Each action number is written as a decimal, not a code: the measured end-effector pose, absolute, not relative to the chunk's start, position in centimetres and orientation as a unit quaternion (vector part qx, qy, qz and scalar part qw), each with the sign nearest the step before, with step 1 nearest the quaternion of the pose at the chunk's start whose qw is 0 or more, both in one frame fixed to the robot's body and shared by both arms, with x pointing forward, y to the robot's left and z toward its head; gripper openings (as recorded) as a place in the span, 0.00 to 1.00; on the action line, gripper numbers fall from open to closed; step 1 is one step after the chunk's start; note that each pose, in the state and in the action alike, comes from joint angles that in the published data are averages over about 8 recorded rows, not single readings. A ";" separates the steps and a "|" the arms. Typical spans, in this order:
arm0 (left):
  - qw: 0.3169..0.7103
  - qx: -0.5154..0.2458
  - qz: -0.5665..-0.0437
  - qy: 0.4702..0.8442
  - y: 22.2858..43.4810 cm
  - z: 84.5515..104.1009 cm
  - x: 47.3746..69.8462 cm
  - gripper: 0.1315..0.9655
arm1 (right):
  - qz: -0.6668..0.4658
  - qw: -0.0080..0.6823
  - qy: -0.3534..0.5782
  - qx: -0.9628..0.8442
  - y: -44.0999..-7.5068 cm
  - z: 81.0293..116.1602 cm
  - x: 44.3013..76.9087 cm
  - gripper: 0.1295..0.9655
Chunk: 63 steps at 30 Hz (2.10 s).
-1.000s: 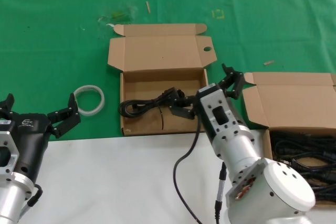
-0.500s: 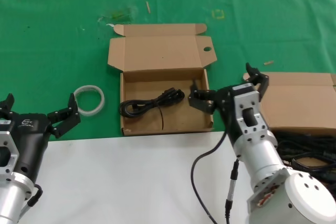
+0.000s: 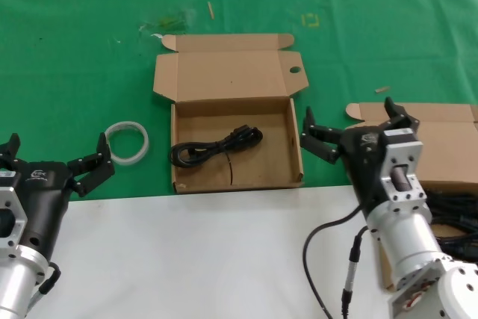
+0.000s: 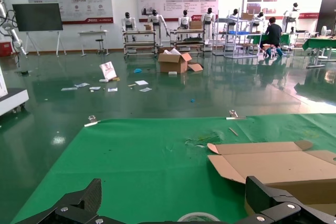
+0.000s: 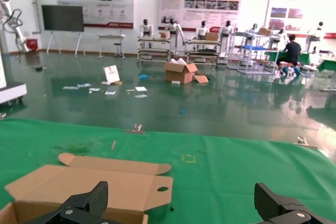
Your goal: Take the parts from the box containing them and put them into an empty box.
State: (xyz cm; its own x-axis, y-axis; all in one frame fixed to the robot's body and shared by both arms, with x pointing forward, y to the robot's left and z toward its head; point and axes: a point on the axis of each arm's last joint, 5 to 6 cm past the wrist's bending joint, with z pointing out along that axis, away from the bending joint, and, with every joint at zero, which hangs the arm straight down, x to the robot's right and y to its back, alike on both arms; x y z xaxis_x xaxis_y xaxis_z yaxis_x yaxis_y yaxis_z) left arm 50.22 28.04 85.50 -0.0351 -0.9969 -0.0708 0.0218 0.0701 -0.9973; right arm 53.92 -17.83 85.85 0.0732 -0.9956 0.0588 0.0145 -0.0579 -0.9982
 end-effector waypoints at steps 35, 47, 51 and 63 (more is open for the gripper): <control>0.513 -0.468 -0.496 0.521 28.0 85.5 50.2 1.00 | -0.474 0.538 0.506 -0.480 -22.5 84.8 51.2 1.00; 0.513 -0.468 -0.496 0.521 28.0 85.5 50.2 1.00 | -0.474 0.538 0.506 -0.480 -22.5 84.8 51.2 1.00; 0.513 -0.468 -0.496 0.521 28.0 85.5 50.2 1.00 | -0.474 0.538 0.506 -0.480 -22.5 84.8 51.2 1.00; 0.513 -0.468 -0.496 0.521 28.0 85.5 50.2 1.00 | -0.474 0.538 0.506 -0.480 -22.5 84.8 51.2 1.00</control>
